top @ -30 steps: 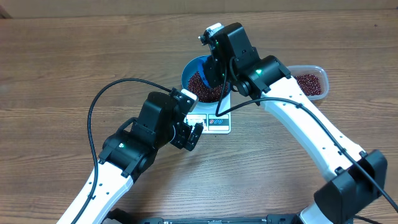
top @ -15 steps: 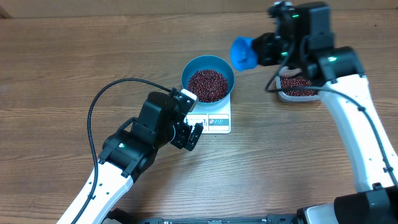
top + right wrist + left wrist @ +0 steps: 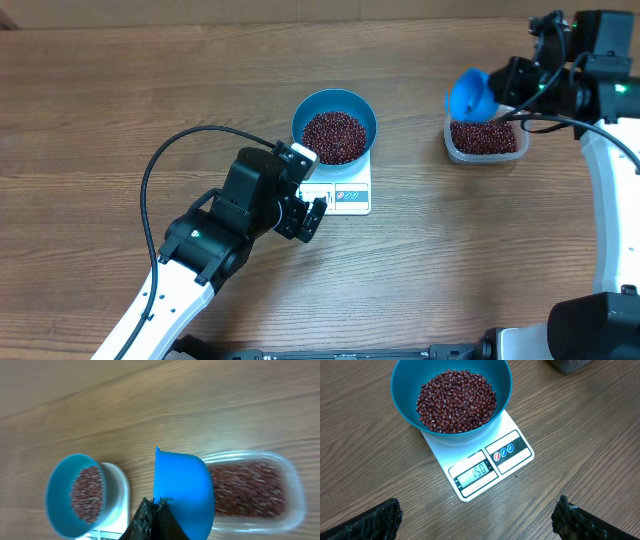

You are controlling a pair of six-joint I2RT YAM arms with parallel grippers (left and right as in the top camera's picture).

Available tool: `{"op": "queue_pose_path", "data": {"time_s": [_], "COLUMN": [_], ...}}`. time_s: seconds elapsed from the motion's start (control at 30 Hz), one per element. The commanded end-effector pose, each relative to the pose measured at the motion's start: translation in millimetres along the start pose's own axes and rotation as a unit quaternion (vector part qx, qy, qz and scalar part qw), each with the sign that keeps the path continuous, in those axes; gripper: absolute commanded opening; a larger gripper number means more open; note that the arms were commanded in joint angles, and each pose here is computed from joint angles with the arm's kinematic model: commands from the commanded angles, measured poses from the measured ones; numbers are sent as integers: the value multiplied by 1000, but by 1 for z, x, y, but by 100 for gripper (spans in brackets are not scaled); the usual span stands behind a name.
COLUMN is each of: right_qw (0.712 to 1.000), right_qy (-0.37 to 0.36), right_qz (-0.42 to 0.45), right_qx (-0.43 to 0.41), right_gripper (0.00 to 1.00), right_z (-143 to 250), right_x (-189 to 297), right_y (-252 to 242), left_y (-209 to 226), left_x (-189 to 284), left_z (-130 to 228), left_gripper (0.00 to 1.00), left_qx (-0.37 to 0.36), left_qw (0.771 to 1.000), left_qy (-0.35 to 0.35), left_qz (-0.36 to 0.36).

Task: Scoop item into bowl and weigh 150g on scale
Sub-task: 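Carry the blue cup right over the clear bean tub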

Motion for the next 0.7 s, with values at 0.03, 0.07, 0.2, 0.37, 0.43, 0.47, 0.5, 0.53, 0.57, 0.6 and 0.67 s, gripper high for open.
{"op": "queue_pose_path", "data": {"time_s": [0.03, 0.07, 0.2, 0.37, 0.43, 0.47, 0.5, 0.53, 0.57, 0.6, 0.67], "right_qw": [997, 996, 986, 965, 958, 955, 951, 949, 945, 942, 936], "right_qy": [2, 7, 35, 57, 61, 62, 62, 63, 63, 62, 63], "right_qz": [79, 91, 149, 238, 261, 272, 280, 287, 297, 305, 320], "right_qx": [14, 22, 70, 89, 99, 105, 111, 117, 122, 125, 134], "right_gripper": [4, 4, 4, 4, 4, 4, 4, 4, 4, 4, 4], "right_z": [1, 2, 8, 11, 10, 10, 9, 9, 8, 8, 7], "right_x": [13, 13, 14, 17, 18, 18, 17, 17, 16, 16, 16], "right_y": [-18, -21, -28, -32, -29, -27, -24, -21, -19, -16, -13], "left_y": [0, 0, 0, 0, 0, 0, 0, 0, 0, 0, 0], "left_x": [2, 2, 2, 2, 2, 2, 2, 2, 2, 2, 2], "left_z": [-7, -7, -7, -7, -7, -7, -7, -7, -7, -7, -7], "left_gripper": [99, 99, 100, 99, 99, 99, 100, 100, 100, 100, 100], "left_qx": [-6, -6, -6, -6, -6, -6, -6, -6, -6, -6, -6], "left_qw": [1000, 1000, 1000, 1000, 1000, 1000, 1000, 1000, 1000, 1000, 1000], "left_qy": [-9, -9, -9, -9, -9, -9, -9, -9, -9, -9, -9], "left_qz": [1, 1, 1, 1, 1, 1, 1, 1, 1, 1, 1]}}
Point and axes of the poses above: each gripper's point midway between its finger pads, its own x axis back along the fingers, its own y axis along the line the jaws close on, z = x × y, the point moved 6 cm from there along x, back along the fingers, and after that the axes turned 13 degrees about x, right-handed, at the moved point
